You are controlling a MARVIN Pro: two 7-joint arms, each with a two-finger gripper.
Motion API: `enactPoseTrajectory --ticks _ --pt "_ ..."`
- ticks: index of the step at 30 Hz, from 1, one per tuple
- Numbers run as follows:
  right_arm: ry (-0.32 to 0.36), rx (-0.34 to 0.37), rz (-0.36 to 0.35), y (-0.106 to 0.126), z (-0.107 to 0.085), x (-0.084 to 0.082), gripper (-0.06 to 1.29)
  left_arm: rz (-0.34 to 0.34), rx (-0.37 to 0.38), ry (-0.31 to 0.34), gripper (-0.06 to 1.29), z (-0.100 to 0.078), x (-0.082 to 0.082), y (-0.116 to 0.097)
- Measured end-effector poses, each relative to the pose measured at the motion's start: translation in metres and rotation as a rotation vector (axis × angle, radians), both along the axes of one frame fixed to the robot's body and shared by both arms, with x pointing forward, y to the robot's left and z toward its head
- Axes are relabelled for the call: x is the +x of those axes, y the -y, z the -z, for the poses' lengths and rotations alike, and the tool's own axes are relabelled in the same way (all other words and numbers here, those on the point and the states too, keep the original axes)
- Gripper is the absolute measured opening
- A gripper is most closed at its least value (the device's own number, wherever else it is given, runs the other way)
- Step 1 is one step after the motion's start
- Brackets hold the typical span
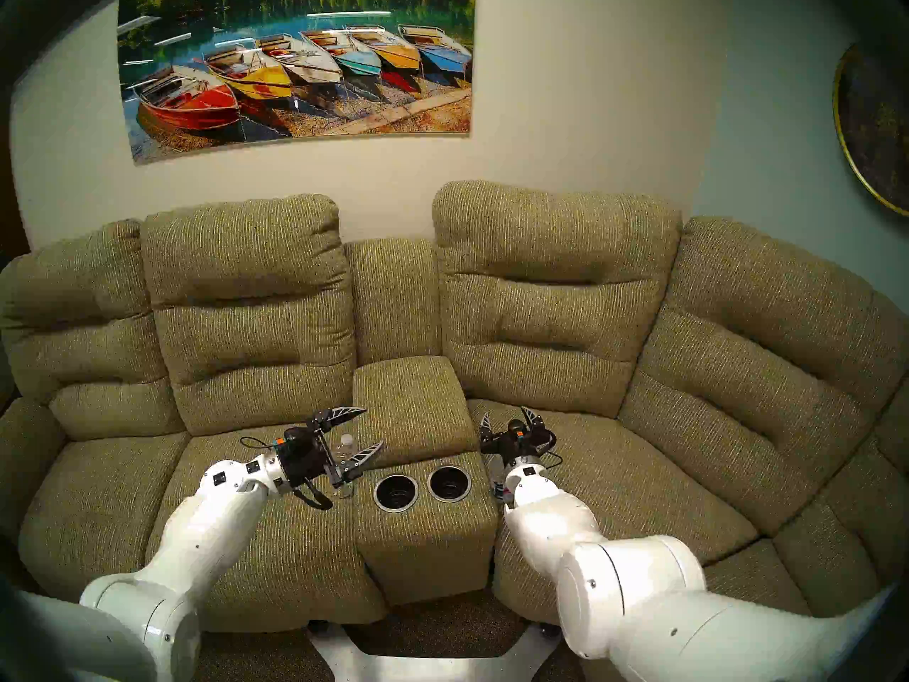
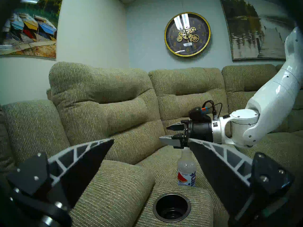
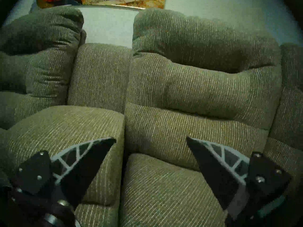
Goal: Take bottles out of cup holder
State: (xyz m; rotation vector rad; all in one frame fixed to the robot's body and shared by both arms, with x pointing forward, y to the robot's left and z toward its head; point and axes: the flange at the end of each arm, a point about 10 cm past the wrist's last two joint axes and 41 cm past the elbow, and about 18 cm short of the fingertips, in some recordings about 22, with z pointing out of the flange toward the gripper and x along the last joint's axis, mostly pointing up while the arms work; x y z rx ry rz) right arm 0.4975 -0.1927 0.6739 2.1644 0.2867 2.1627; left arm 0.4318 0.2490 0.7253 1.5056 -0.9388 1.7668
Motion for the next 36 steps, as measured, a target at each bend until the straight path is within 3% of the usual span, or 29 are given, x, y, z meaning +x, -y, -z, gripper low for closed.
enactPoseTrajectory --ticks 10,15,22,36 --pt "0.216 -0.027 -0.025 0.006 -0.042 0.016 1.2 0.0 0.0 0.0 1.26 0.0 0.0 0.0" --pt "0.279 -0.046 -0.048 0.006 -0.052 0.015 1.2 0.0 0.0 -0.001 1.26 0.0 0.0 0.0" --pt "0.357 -0.067 -0.042 0.015 -0.061 0.008 1.2 -0.001 0.0 -0.001 1.26 0.001 0.0 0.0" --pt "0.443 -0.086 -0.009 0.029 -0.074 -0.008 1.2 -0.001 -0.001 -0.001 1.26 0.001 0.0 0.0"
